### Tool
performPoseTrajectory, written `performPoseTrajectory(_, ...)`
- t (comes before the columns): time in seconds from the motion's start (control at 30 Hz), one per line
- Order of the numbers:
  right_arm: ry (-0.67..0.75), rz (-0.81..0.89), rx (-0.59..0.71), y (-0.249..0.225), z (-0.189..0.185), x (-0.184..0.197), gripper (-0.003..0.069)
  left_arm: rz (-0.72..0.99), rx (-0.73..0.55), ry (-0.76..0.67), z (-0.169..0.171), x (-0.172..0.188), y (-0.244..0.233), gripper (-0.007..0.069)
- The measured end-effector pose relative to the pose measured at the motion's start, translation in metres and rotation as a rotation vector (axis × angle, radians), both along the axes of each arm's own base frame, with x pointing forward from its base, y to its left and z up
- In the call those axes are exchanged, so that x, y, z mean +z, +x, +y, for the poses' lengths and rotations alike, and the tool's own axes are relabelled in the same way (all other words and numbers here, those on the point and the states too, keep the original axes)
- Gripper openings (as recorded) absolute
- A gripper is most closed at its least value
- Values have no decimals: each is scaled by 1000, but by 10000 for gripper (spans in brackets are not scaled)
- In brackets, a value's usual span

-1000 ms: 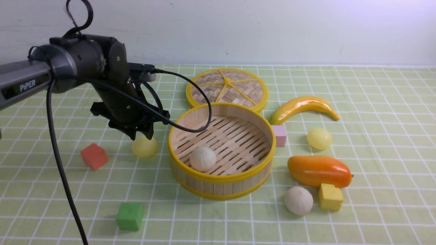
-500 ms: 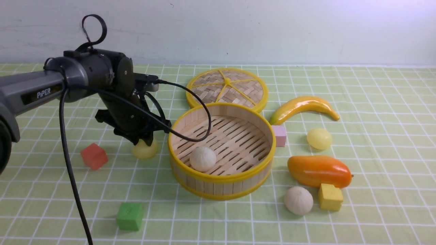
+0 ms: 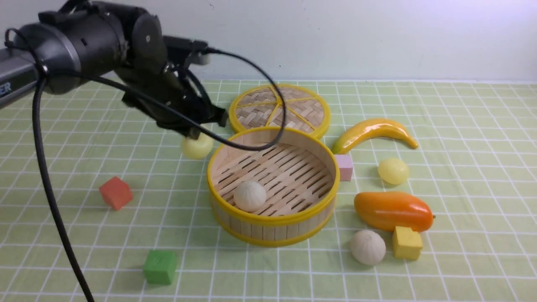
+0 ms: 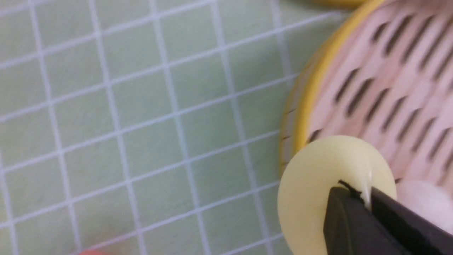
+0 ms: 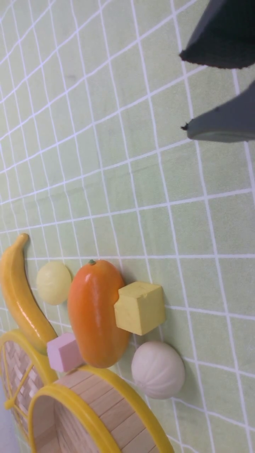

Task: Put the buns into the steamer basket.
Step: Use the left arm to put the steamed stuffed bun into the steamer

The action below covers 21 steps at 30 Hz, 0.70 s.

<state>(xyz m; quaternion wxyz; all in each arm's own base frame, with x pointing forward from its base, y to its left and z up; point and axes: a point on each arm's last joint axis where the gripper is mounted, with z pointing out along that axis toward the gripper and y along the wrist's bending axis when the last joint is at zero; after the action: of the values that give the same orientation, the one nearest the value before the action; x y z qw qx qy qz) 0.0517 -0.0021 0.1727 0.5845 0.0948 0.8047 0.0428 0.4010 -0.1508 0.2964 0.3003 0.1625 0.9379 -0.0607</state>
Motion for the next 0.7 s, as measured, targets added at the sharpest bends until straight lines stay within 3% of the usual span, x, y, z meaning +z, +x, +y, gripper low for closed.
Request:
performPoseTrajectory(0.17,0,0,0,0,0,0,241,-21,-55,-35,-28,-15,2,-13)
performPoseTrajectory(0.4,0,0,0,0,0,0,241,16,-62,24,-36,-83,29,49)
performPoseTrajectory(0.53,0,0,0,0,0,0,241,7,-58,23,-37,-89,32,218)
performPoseTrajectory(0.63,0,0,0,0,0,0,241,5,-24,-4,-35,-76,29,405)
performPoseTrajectory(0.67,0,0,0,0,0,0,241,8,-24,-3,-35,-76,28,415)
performPoseTrajectory(0.7,0,0,0,0,0,0,241,11,-12,-16,-34,-64,24,479)
